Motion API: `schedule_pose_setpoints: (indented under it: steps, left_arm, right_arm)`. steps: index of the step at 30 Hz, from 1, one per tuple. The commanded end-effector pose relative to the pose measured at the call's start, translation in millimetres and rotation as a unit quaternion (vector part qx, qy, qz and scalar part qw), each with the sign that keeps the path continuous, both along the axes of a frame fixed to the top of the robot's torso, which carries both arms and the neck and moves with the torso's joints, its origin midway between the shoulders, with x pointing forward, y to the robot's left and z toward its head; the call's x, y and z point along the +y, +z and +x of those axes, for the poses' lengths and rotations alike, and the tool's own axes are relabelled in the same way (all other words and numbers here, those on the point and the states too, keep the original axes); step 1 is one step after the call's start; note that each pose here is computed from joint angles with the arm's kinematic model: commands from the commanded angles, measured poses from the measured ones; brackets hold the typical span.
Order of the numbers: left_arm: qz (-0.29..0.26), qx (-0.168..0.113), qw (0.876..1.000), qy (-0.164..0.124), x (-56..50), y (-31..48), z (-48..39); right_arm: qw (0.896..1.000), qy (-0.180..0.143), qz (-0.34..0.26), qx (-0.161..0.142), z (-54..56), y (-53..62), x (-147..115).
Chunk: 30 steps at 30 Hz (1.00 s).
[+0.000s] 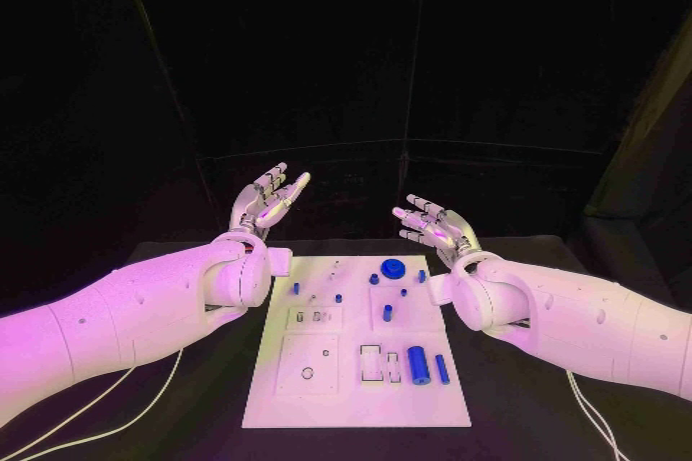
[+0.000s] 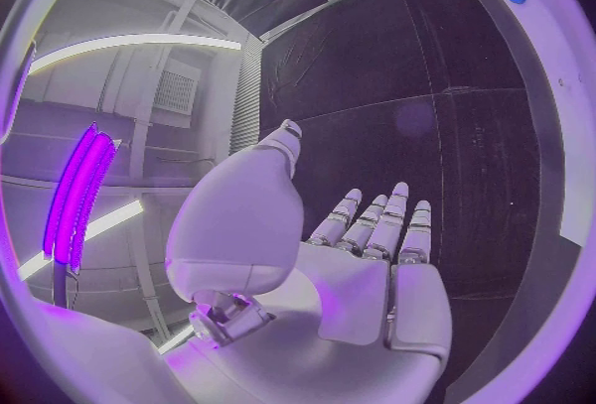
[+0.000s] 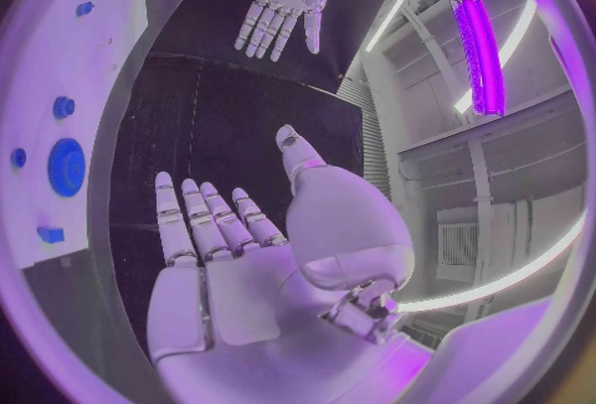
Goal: Assemble the parts on the task board
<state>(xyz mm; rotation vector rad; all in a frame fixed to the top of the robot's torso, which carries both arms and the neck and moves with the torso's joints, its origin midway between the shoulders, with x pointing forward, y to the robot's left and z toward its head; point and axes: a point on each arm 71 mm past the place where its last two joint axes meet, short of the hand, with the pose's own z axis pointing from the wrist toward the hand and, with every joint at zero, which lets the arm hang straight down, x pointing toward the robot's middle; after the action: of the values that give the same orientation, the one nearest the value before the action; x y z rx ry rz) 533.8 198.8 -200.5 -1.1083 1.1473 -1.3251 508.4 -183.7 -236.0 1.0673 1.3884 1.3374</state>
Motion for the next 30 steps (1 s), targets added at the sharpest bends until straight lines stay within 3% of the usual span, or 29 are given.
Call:
schedule_pose_setpoints:
  steps: [1,9,10,18,26,30]
  left_arm:
    - [-0.028,-0.033,0.998,-0.037,-4.0,6.9,2.3]
    - [-0.028,-0.033,0.998,-0.037,-4.0,6.9,2.4]
    - [-0.010,-0.037,0.999,-0.034,18.7,7.3,3.6]
    - [0.006,-0.048,0.998,-0.049,17.8,10.9,-3.6]
    - [-0.005,-0.039,0.998,-0.043,21.7,13.5,-13.4]
    - [-0.011,-0.037,0.998,-0.050,25.2,15.6,-19.8]
  right_arm:
    - [0.995,0.103,-0.015,0.008,2.5,-1.1,12.5]
    - [0.991,0.132,-0.027,0.012,8.1,-2.7,15.2]
    - [0.985,0.089,-0.121,-0.080,21.2,5.2,-14.7]
    - [0.966,0.102,-0.205,-0.124,29.0,26.4,-17.6]
    - [0.929,0.120,-0.312,-0.158,36.0,42.5,-18.1]
    - [0.898,0.135,-0.379,-0.178,37.7,49.2,-14.1]
